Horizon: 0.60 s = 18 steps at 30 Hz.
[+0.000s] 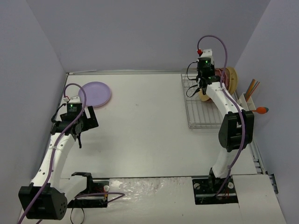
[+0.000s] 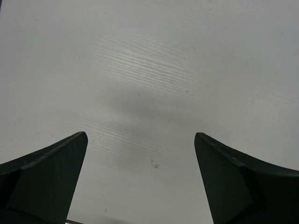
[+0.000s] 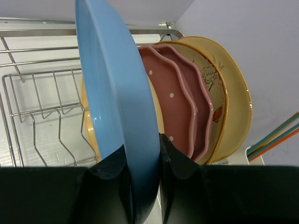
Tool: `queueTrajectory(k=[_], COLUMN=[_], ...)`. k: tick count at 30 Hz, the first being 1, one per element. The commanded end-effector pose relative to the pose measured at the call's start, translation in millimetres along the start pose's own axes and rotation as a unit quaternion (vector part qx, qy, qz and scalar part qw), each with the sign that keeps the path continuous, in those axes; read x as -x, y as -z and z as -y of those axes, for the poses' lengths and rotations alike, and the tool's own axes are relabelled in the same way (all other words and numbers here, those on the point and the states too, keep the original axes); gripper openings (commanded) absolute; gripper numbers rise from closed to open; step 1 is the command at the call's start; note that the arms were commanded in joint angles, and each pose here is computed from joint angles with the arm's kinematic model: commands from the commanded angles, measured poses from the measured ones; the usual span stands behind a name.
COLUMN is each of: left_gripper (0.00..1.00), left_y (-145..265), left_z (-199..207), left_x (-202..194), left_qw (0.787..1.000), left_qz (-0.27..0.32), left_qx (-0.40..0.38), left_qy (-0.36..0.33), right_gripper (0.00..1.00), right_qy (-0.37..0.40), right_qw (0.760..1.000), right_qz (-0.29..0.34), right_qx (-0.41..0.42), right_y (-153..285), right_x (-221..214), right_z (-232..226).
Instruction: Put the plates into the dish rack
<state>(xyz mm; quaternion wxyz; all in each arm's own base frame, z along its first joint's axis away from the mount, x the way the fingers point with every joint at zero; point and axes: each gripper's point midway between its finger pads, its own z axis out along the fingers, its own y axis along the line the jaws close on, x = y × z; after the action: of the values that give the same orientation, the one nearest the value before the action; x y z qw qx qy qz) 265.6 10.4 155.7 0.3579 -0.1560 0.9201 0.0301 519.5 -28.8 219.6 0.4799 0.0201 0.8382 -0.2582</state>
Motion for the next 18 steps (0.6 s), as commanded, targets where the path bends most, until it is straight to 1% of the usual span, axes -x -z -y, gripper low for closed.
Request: queueTrajectory(k=[1, 9, 10, 13, 18], left_gripper=[0.97, 0.97, 0.97, 0.97, 0.97], left_y=[3.9, 3.5, 3.6, 3.8, 2.6], left_z=[-1.1, -1.7, -1.5, -1.0, -1.0], left_x=[20.3, 20.0, 19.8, 20.0, 19.5], left_qw=[0.999, 0.999, 0.999, 0.999, 1.0], left_qz=[0.033, 0.032, 0.032, 0.032, 0.029], left_qx=[0.003, 0.003, 0.002, 0.0, -0.001], left_qy=[0.003, 0.004, 0.005, 0.006, 0.007], right_gripper=[0.0, 0.0, 0.01, 0.22, 0.44], right_qy=[-0.035, -0.056, -0.06, -0.064, -0.082], right_qw=[0.998, 0.998, 0.998, 0.997, 0.995], right_qz=[0.042, 0.01, 0.008, 0.009, 0.028], right_qx=[-0.006, 0.017, 0.02, 0.031, 0.05], right_y=[-3.1, -16.7, -16.8, -13.6, 0.9], right_x=[23.4, -8.1, -10.7, -11.1, 4.3], right_z=[5.3, -11.5, -12.4, -14.3, -10.4])
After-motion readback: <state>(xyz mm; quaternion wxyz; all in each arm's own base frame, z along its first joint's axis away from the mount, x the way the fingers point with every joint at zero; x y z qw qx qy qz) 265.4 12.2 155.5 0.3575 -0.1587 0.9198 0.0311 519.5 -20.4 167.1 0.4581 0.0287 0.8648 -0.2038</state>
